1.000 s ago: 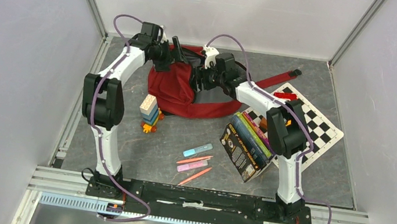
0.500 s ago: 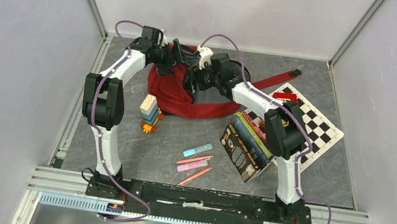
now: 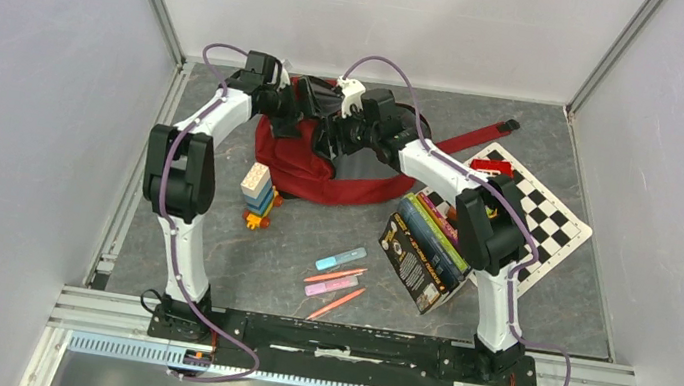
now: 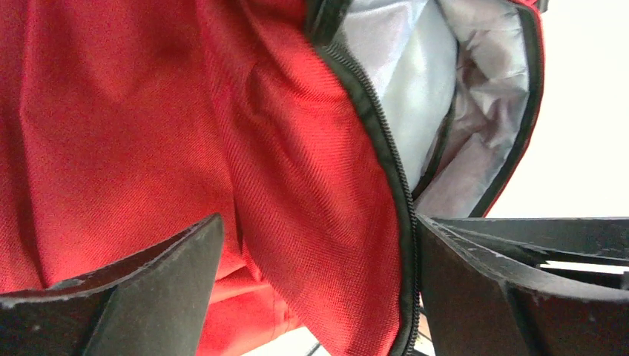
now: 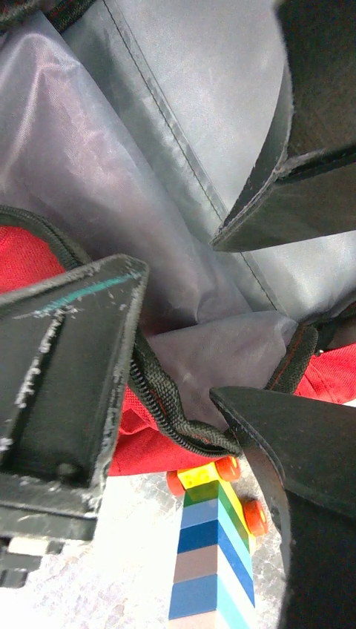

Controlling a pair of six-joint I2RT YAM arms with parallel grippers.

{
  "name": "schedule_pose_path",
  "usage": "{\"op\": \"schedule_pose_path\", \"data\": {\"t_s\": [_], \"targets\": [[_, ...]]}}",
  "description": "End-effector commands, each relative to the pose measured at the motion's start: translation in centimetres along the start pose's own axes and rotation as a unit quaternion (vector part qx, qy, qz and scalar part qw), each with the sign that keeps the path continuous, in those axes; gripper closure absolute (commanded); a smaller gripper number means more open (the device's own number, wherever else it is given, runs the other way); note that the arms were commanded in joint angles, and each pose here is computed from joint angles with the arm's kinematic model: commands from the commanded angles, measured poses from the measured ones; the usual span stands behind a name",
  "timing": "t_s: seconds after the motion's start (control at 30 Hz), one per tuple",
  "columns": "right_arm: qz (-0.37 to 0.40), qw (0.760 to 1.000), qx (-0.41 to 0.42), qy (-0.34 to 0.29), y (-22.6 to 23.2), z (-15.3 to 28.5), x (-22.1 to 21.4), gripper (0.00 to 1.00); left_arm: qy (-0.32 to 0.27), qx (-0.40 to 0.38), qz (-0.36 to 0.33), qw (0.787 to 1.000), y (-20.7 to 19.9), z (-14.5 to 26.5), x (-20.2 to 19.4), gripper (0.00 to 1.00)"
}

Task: Pack the student bag
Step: Unzip the student bag at the center of the board.

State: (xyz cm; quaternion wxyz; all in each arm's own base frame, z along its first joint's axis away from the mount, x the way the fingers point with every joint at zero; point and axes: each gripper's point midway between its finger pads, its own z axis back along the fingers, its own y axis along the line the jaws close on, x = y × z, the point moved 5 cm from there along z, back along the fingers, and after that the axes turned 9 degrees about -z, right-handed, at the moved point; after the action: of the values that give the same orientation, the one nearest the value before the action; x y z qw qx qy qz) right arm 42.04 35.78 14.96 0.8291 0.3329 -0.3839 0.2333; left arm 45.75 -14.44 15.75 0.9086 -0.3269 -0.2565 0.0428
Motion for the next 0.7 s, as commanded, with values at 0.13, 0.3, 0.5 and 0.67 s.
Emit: {"op": "schedule_pose_path", "data": {"t_s": [0.13, 0.3, 0.5, 0.67], "targets": [[0.050, 0.997, -0.051, -0.026, -0.1, 1.8, 2.9, 0.28, -0.003, 0.024, -0.037, 0.999, 0.1, 1.1, 0.2, 0.47], [0.061, 0.992, -0.110, -0.030, -0.8, 5.0, 4.5, 0.27, -0.002, 0.026, -0.040, 0.999, 0.2, 1.2, 0.0, 0.85], [0.043, 0.985, -0.166, -0.012, -2.1, 11.6, 3.9, 0.26, -0.013, 0.038, -0.046, 0.998, 0.2, 1.6, 0.4, 0.98], [0.017, 0.979, -0.200, 0.037, -4.6, 17.3, 2.1, 0.28, -0.022, 0.043, -0.053, 0.997, 0.2, 1.8, 0.7, 0.98]]}}
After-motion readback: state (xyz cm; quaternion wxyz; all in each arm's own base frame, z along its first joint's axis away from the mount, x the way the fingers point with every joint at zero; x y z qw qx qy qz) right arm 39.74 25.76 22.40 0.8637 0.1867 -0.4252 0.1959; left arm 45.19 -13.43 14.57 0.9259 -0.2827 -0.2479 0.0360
